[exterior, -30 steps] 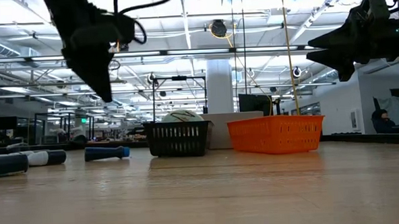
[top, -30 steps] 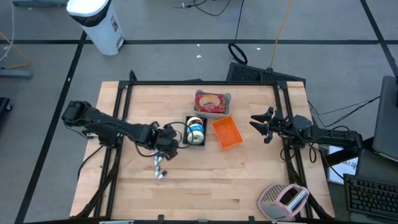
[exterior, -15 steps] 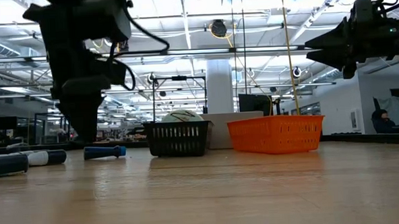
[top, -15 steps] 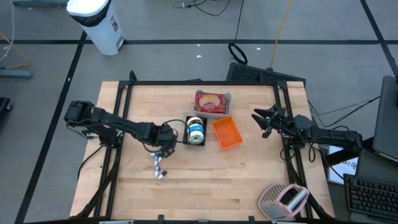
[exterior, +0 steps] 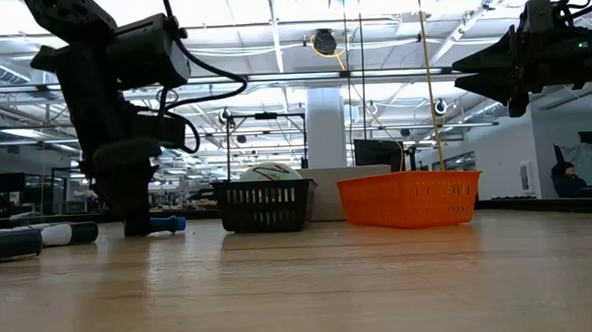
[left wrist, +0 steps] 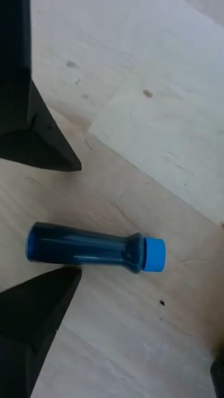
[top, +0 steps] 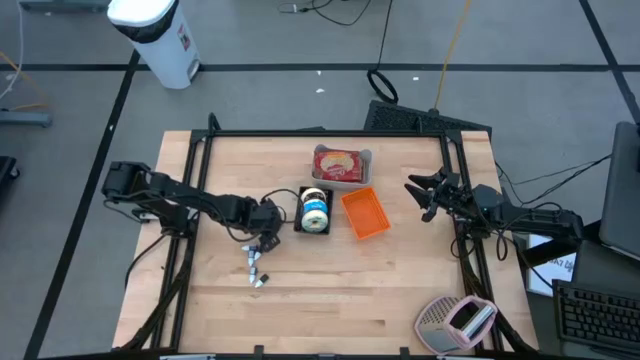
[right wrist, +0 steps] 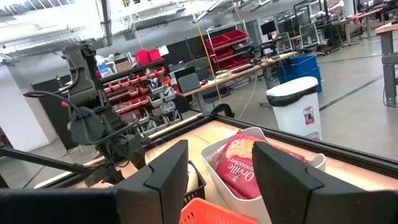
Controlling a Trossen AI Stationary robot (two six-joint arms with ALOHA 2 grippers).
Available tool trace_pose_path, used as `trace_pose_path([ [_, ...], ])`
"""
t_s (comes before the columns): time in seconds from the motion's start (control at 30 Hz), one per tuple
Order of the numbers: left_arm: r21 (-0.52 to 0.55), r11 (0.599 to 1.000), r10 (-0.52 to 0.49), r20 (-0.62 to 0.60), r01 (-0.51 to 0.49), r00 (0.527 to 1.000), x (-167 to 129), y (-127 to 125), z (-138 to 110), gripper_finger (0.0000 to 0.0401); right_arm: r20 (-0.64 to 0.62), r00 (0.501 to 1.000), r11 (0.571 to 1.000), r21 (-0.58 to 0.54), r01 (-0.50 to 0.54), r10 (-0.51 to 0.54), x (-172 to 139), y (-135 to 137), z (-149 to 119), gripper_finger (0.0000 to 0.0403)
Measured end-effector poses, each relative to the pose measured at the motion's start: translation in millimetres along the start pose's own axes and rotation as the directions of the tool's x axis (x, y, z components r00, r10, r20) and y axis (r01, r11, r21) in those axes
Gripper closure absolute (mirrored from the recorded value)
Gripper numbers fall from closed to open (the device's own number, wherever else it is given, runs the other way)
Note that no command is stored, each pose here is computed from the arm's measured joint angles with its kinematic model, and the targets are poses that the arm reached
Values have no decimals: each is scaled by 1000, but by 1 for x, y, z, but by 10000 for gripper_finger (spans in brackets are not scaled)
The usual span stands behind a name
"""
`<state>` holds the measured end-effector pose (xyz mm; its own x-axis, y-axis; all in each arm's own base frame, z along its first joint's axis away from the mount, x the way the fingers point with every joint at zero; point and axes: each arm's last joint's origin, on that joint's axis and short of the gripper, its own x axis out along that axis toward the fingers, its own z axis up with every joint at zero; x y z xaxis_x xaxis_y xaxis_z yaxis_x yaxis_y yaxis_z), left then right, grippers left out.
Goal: Pick & Place Food Item
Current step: Put the blue food coloring into the orange bin
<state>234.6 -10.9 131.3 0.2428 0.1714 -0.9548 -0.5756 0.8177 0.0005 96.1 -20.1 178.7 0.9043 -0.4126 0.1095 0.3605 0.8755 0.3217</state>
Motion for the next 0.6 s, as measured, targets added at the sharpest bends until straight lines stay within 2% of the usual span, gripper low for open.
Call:
trace_pose_path([
  [0.13,-2,1000,-10,-25,9,1000,2,2,-3,184,0,1000,1000,0,0,0,0,0,0,236],
  [0.33,27,999,-18,-22,19,1000,1,1,-2,278,1,1000,1000,3,1,-1,0,0,0,236],
  [0.53,80,997,-9,25,7,1000,-12,1,4,361,14,1000,1000,23,-5,5,0,0,1,236],
  [0.6,90,996,-39,93,31,995,-23,-1,12,375,41,999,999,26,-38,37,0,2,5,236],
])
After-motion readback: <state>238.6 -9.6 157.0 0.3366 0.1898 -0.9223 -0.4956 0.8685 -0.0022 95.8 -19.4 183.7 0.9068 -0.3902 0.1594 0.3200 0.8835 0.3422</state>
